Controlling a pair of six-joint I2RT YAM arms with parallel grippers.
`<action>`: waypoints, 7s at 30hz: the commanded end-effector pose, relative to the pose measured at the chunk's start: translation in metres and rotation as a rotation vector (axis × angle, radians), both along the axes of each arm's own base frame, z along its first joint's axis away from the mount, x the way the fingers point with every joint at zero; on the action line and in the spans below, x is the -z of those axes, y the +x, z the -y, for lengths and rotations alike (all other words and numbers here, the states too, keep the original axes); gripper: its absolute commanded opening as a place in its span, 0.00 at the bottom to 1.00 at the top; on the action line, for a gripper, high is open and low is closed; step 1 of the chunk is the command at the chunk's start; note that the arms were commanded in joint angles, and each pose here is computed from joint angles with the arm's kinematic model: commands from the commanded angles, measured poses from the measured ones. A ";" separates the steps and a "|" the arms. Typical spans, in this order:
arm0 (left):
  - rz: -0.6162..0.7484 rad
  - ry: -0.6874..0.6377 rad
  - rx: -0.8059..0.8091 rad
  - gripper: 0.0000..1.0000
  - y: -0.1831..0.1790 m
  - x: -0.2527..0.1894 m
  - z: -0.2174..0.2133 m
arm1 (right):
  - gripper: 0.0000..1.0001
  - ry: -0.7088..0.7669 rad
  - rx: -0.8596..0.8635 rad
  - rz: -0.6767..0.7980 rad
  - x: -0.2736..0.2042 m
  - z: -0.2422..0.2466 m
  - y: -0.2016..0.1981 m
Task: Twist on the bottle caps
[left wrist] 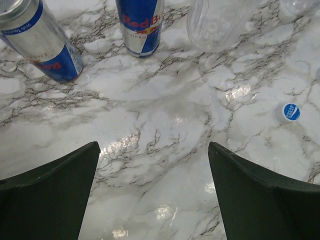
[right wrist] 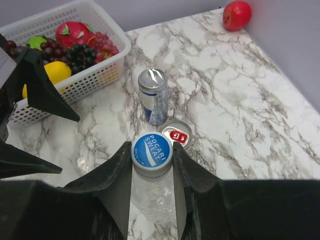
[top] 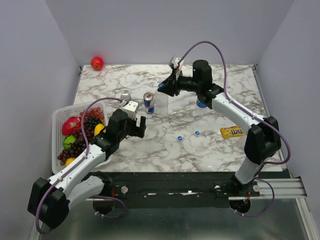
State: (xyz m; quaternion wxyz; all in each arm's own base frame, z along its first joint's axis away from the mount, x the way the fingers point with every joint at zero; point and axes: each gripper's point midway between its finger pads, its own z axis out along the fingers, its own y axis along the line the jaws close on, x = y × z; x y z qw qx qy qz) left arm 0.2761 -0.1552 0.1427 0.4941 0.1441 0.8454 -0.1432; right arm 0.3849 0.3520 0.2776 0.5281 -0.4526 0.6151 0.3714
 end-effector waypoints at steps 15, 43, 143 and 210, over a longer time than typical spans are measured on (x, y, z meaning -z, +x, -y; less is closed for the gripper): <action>-0.004 -0.010 -0.215 0.99 0.057 -0.016 -0.055 | 0.26 0.029 -0.026 0.055 0.047 0.001 0.015; -0.029 -0.071 -0.187 0.98 0.061 -0.010 -0.057 | 0.64 -0.017 -0.045 0.043 0.066 0.003 0.012; 0.141 0.075 0.636 0.99 0.017 -0.096 0.054 | 0.80 -0.544 -0.184 0.138 0.087 0.174 0.068; 0.030 0.011 0.488 0.99 0.024 -0.055 0.031 | 0.93 -0.524 1.196 -1.074 0.174 0.299 0.002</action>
